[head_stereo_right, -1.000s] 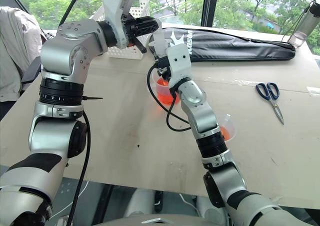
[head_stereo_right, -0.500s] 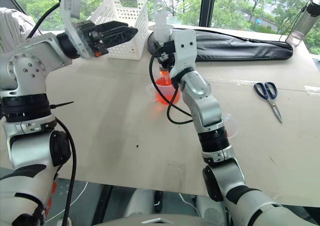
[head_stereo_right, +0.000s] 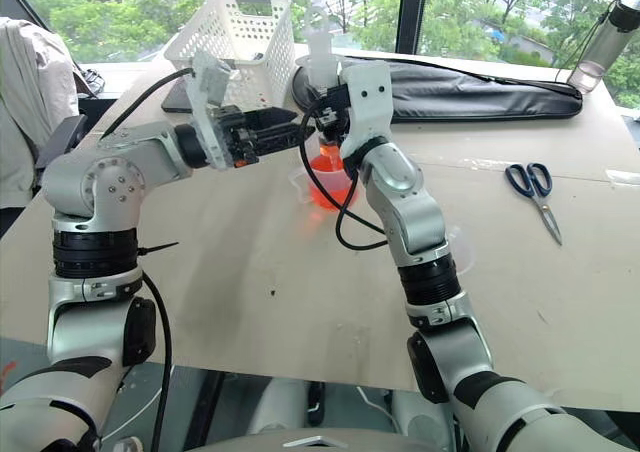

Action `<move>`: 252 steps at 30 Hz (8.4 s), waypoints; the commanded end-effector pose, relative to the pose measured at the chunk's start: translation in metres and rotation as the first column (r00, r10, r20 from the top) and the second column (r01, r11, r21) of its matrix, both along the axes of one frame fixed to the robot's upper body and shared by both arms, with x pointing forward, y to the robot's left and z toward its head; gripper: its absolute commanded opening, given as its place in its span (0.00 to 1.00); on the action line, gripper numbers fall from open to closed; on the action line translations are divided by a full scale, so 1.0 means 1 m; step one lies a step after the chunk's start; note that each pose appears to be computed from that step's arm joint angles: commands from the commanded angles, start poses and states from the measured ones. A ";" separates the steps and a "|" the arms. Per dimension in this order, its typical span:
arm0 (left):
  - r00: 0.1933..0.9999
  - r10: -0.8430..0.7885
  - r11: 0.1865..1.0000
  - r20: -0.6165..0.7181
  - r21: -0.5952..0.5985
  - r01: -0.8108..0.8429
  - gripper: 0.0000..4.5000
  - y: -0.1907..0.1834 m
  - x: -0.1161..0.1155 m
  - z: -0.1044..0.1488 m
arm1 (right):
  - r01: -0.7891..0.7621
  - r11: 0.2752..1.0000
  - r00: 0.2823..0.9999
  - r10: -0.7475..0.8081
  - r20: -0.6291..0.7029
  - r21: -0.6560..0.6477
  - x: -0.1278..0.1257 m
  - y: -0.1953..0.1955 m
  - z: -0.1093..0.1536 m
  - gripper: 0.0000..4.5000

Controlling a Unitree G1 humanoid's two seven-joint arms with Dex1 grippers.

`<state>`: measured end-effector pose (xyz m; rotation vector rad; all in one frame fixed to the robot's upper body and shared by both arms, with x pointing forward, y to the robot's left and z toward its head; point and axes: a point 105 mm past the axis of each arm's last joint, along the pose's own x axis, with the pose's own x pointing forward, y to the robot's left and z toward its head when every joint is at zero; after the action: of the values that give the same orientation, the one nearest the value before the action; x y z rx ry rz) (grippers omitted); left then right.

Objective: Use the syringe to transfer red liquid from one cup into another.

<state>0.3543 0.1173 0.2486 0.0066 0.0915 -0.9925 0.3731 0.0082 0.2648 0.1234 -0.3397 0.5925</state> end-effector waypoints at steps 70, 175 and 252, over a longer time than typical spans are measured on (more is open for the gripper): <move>0.999 -0.028 0.992 0.043 -0.122 0.034 0.35 -0.012 0.023 0.048 | -0.052 0.996 0.990 0.061 0.126 -0.069 -0.018 0.004 0.017 0.77; 0.702 -0.696 0.717 0.151 0.095 0.691 0.34 -0.181 -0.067 0.003 | -0.135 0.961 0.938 0.045 -0.344 -0.243 -0.137 -0.174 0.032 0.02; 0.828 -0.560 0.753 -0.015 -0.426 0.501 0.34 -0.149 -0.034 0.053 | -0.107 0.915 0.980 0.032 -0.195 -0.389 -0.194 -0.224 -0.019 0.99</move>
<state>0.3274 -0.0300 0.2874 -0.4593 0.0589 -1.5444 0.1777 -0.2184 0.2389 -0.1674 0.0083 0.7118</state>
